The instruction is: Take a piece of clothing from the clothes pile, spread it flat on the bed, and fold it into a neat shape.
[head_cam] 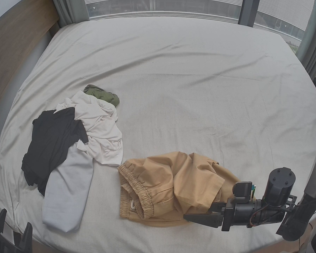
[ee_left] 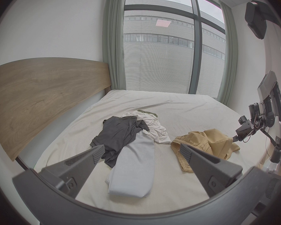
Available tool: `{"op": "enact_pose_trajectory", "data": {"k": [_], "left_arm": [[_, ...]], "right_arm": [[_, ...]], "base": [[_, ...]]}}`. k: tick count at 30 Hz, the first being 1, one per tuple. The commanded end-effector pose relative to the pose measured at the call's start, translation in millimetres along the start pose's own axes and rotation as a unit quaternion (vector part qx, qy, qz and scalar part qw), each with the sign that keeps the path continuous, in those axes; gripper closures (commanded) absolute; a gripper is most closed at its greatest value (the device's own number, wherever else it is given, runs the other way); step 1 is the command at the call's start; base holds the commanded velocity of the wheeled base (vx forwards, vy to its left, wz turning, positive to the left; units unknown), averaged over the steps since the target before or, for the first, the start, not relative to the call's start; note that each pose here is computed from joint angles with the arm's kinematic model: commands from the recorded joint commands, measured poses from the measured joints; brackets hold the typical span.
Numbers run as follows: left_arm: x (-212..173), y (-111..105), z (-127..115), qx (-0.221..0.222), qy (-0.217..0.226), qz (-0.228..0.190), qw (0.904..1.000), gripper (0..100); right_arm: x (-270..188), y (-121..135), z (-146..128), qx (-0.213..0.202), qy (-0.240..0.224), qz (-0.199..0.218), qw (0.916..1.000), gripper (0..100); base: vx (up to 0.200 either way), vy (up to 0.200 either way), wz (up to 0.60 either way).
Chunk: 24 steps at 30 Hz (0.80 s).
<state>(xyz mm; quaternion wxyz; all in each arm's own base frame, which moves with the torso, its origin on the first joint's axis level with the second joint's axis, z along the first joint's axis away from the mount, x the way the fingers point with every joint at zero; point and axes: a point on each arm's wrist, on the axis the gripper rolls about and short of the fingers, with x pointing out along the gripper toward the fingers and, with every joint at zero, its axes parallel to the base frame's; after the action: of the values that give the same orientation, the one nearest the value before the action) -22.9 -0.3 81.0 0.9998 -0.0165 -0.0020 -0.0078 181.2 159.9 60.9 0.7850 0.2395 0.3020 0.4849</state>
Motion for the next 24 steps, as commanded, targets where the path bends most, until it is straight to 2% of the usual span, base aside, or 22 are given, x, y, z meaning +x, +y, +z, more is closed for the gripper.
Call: {"op": "enact_pose_trajectory", "data": {"k": [1,3,4,15,21,24], "left_arm": [[0,0,-5,0.0,0.001,-0.001,1.0,0],[0,0,-5,0.0,0.0,0.0,1.0,0],[0,0,-5,0.0,0.001,0.0,1.0,0],[0,0,-5,0.0,0.001,0.0,1.0,0],[0,0,-5,0.016,0.0,-0.007,0.9999,0],[0,0,-5,0.019,-0.001,-0.013,0.9997,0]], "right_arm": [[6,-6,-1,0.004,0.005,-0.006,1.0,0],[6,-6,-1,0.004,0.004,-0.006,1.0,0],[5,-6,-1,0.005,0.004,-0.008,0.9999,100],[-3,-11,-5,-0.003,0.01,-0.023,0.9997,100],[-15,-11,8,-0.01,-0.025,-0.03,0.9992,100],[-28,-8,18,-0.018,-0.056,-0.035,0.9977,100]], "base": [[0.0,0.0,0.0],[0.0,0.0,0.0],[0.0,0.0,0.0],[0.0,0.0,0.0],[0.0,0.0,0.0],[0.0,0.0,0.0]]}}
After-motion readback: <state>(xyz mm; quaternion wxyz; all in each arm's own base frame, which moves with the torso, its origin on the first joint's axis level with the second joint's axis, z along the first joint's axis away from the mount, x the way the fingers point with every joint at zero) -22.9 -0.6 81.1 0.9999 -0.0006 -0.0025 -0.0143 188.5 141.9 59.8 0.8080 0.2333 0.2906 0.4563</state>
